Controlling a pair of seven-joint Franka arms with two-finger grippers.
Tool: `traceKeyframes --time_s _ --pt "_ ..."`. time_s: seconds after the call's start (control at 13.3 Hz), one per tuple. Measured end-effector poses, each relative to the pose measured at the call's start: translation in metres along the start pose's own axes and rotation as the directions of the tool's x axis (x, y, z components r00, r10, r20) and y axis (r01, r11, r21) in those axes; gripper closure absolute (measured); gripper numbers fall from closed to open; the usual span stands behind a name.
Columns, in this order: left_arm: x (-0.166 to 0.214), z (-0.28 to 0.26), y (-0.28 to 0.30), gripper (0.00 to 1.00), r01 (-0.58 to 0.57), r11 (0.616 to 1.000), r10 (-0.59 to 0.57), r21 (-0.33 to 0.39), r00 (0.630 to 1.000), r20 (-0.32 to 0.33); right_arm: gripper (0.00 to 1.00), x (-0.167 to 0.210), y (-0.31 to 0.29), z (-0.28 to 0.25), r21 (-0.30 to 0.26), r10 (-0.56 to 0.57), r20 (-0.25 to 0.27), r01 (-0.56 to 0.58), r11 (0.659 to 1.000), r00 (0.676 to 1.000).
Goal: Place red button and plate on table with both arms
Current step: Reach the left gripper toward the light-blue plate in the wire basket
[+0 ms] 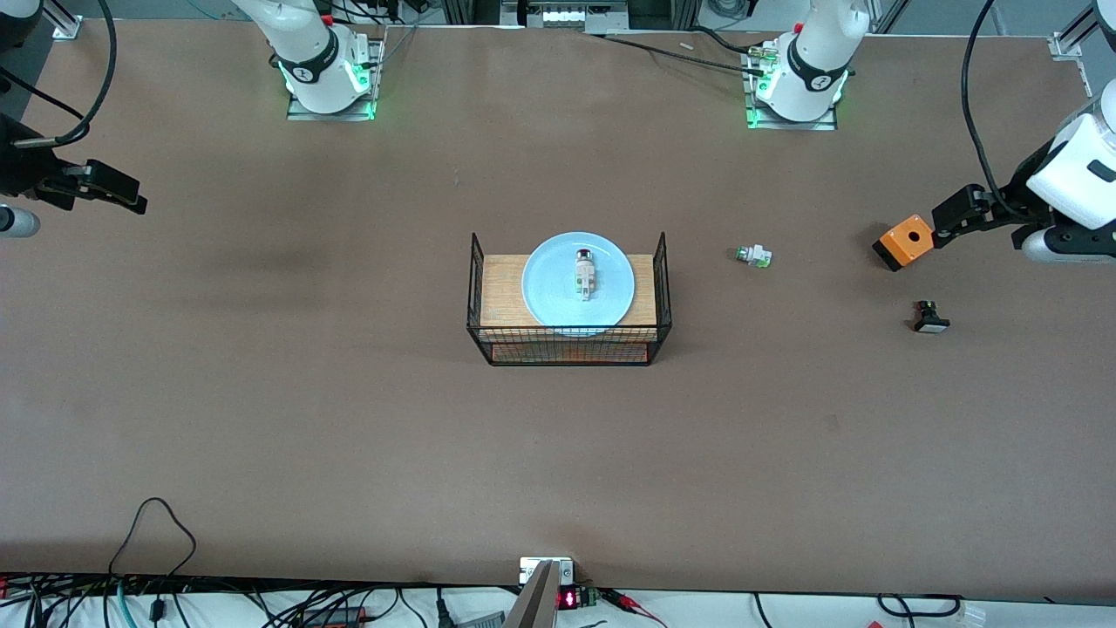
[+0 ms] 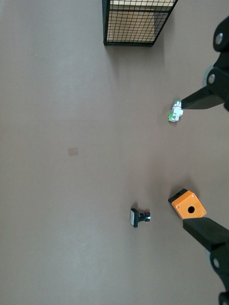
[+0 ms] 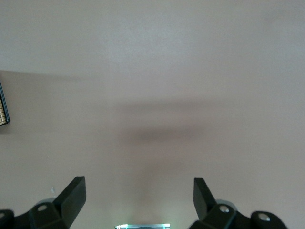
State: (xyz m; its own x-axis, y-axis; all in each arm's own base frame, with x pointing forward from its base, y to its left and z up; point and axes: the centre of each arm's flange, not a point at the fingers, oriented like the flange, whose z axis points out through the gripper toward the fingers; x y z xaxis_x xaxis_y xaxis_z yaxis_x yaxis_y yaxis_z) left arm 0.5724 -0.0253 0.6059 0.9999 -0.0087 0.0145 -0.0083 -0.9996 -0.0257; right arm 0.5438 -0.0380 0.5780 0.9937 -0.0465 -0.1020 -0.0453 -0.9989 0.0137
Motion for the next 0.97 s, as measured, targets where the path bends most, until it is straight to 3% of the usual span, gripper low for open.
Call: traceKeyframes --time_s 0.53,0.67,0.97 --pt "-0.003 0.000 0.004 0.00 -0.006 1.000 0.006 -0.001 1.000 0.021 0.00 0.001 0.000 0.001 0.000 0.000 0.002 0.000 1.000 1.000" --pt "-0.007 0.005 0.027 0.00 -0.040 0.999 0.040 -0.013 0.998 0.057 0.00 0.001 0.000 0.001 0.000 0.000 0.002 0.000 1.000 1.000" --pt "-0.006 0.031 0.111 0.00 -0.084 0.991 0.095 -0.105 0.990 0.104 0.00 0.001 0.000 0.001 0.000 0.001 0.003 -0.001 1.000 1.000"
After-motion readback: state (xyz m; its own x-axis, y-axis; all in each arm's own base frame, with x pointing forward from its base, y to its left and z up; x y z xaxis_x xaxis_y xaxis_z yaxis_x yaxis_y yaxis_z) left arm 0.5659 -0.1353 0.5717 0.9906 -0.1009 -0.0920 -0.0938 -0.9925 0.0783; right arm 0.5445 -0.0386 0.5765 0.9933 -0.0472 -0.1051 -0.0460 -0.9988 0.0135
